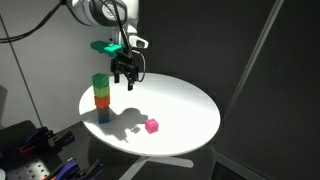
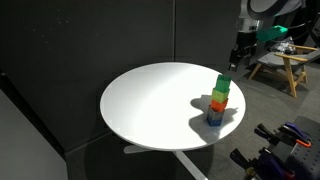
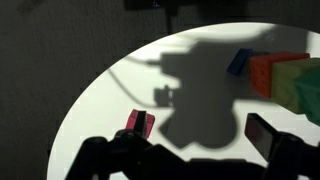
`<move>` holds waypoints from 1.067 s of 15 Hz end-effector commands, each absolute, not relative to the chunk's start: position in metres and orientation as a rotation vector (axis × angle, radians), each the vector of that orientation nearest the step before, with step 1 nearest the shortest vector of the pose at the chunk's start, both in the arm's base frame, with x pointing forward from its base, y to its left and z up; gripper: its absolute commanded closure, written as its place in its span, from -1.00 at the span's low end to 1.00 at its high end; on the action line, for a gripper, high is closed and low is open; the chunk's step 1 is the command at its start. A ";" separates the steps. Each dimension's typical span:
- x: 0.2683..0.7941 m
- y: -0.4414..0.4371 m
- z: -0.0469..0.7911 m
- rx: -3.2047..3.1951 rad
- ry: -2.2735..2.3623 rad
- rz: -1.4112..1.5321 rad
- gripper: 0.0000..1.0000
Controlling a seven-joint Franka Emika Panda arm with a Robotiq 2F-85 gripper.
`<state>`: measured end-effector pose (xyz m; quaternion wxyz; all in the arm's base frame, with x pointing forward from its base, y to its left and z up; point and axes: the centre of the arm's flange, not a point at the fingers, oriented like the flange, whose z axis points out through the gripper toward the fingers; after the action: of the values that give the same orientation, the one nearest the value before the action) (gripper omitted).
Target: Lift the pink building block and put it on the table
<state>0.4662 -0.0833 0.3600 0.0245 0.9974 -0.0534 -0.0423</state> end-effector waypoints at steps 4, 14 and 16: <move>0.438 -0.085 0.394 3.126 -0.085 -0.082 -1.00; 0.437 -0.085 0.401 3.129 -0.057 -0.098 -1.00; 0.437 -0.085 0.401 3.130 -0.055 -0.099 -1.00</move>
<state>0.4373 -0.0853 0.4005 0.0050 0.9993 -0.0175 -0.0316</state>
